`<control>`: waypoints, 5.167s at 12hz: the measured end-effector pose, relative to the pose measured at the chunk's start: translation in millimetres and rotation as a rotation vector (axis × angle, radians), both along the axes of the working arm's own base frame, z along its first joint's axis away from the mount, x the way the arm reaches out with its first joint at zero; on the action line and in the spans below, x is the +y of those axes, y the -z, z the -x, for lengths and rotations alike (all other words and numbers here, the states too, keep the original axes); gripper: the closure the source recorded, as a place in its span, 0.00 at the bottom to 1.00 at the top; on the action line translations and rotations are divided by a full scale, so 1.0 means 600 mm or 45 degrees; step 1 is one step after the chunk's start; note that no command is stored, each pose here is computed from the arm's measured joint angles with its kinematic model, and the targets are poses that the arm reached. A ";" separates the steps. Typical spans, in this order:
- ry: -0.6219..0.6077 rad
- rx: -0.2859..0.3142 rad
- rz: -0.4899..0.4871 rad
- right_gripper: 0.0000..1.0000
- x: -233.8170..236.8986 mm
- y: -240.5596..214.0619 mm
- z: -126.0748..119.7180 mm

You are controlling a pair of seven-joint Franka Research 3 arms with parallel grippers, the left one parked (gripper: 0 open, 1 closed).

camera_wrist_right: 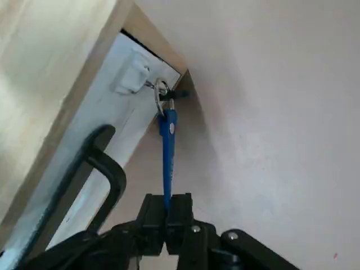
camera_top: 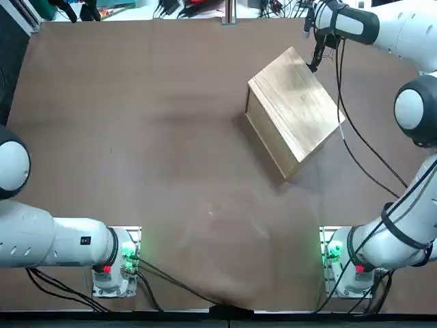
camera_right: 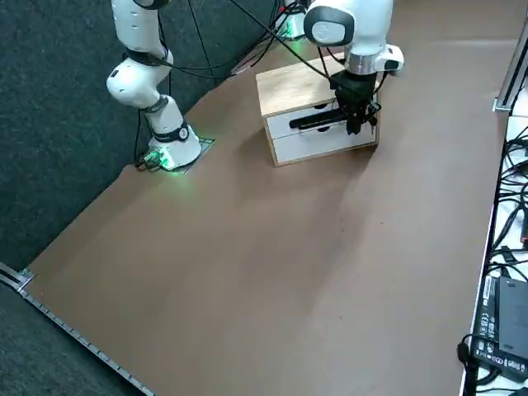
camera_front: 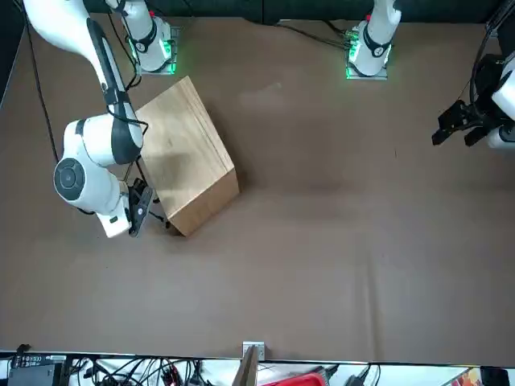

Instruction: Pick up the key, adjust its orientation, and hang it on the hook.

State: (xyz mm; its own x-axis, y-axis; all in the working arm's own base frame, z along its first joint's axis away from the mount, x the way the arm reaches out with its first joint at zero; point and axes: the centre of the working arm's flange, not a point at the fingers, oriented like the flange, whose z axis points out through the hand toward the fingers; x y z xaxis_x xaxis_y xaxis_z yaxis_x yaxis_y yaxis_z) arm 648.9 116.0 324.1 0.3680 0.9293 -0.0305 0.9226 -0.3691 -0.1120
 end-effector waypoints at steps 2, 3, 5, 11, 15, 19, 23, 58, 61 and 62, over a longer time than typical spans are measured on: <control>0.000 0.001 0.000 0.96 0.000 0.001 0.000; 0.000 0.001 0.000 0.96 0.000 0.001 0.000; 0.000 0.005 0.001 0.96 0.000 0.004 0.000; 0.003 0.017 0.002 0.96 -0.002 0.019 -0.001; 0.004 0.022 0.003 0.96 -0.003 0.024 -0.001; 0.004 0.022 0.003 0.96 -0.003 0.024 -0.001; 0.005 0.022 0.003 0.96 -0.004 0.024 -0.001; 1.090 -0.011 -0.016 0.00 -0.214 -0.207 0.015; 1.336 -0.004 0.004 0.00 -0.214 -0.253 0.033; 1.408 -0.003 0.009 0.00 -0.214 -0.268 0.040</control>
State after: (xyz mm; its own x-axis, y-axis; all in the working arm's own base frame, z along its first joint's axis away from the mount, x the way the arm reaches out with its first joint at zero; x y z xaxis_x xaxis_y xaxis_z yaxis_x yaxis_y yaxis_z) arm 624.9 -12.3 485.0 0.9956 0.0872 -0.0329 0.0833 -0.9910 -0.1052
